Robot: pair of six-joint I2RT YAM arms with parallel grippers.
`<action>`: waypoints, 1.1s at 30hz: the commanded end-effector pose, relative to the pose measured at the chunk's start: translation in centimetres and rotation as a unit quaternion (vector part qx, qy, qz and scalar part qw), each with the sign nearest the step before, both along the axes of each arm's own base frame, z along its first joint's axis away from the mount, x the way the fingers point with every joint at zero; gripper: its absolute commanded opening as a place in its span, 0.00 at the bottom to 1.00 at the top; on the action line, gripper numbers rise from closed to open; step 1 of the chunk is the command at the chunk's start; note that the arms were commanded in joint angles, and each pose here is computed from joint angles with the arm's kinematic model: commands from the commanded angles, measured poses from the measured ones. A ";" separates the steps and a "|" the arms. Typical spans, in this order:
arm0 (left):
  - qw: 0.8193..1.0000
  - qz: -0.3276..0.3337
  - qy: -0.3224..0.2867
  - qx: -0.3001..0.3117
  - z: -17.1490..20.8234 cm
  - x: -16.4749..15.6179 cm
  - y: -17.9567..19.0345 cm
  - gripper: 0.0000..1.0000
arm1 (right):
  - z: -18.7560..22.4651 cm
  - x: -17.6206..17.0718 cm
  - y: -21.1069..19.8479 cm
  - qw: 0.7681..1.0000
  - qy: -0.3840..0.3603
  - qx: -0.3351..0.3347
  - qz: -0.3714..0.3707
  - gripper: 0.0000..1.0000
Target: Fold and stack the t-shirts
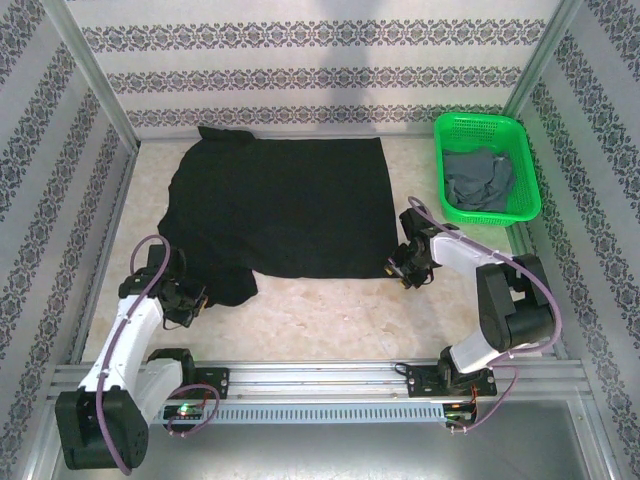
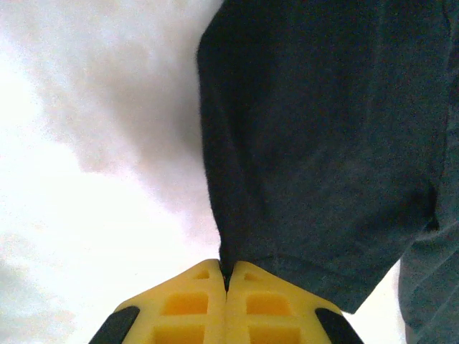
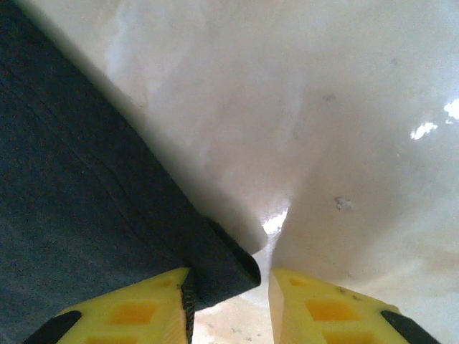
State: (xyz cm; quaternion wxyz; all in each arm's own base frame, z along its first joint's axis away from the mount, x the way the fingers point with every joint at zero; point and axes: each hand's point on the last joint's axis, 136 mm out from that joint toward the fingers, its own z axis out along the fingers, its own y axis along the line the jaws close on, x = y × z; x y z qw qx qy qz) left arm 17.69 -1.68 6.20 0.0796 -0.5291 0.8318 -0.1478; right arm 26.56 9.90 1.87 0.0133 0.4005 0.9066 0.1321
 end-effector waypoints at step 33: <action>0.995 0.044 -0.083 -0.021 7.2 0.6 -0.6 0.00 | 4.3 -3.4 -3.0 0.998 -0.007 -0.061 0.003 0.00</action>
